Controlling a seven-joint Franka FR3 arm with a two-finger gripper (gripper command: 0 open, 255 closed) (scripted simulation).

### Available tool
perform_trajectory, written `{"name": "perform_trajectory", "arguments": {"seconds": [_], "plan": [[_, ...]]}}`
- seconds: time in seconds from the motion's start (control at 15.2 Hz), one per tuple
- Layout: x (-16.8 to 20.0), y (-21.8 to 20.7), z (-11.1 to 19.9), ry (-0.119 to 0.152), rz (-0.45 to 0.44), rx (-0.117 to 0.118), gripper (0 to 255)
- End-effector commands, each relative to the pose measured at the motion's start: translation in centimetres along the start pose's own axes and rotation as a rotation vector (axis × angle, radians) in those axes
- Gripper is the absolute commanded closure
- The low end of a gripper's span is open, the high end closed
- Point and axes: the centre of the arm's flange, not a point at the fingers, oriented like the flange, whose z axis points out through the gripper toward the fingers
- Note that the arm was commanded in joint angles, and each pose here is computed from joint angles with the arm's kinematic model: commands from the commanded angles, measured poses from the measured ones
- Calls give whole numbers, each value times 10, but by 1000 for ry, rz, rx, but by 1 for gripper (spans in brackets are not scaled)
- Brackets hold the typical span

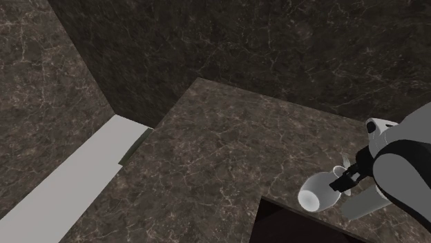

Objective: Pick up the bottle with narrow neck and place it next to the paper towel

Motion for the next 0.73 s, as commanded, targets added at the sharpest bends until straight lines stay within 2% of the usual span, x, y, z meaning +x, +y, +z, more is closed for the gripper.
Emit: {"name": "perform_trajectory", "arguments": {"seconds": [0.0, 0.13, 0.66], "plan": [[0, 0, -19, 0, 0, 1, 0], [0, 0, -43, 0, 0, 1, 0], [0, 0, -43, 0, 0, 1, 0]]}}
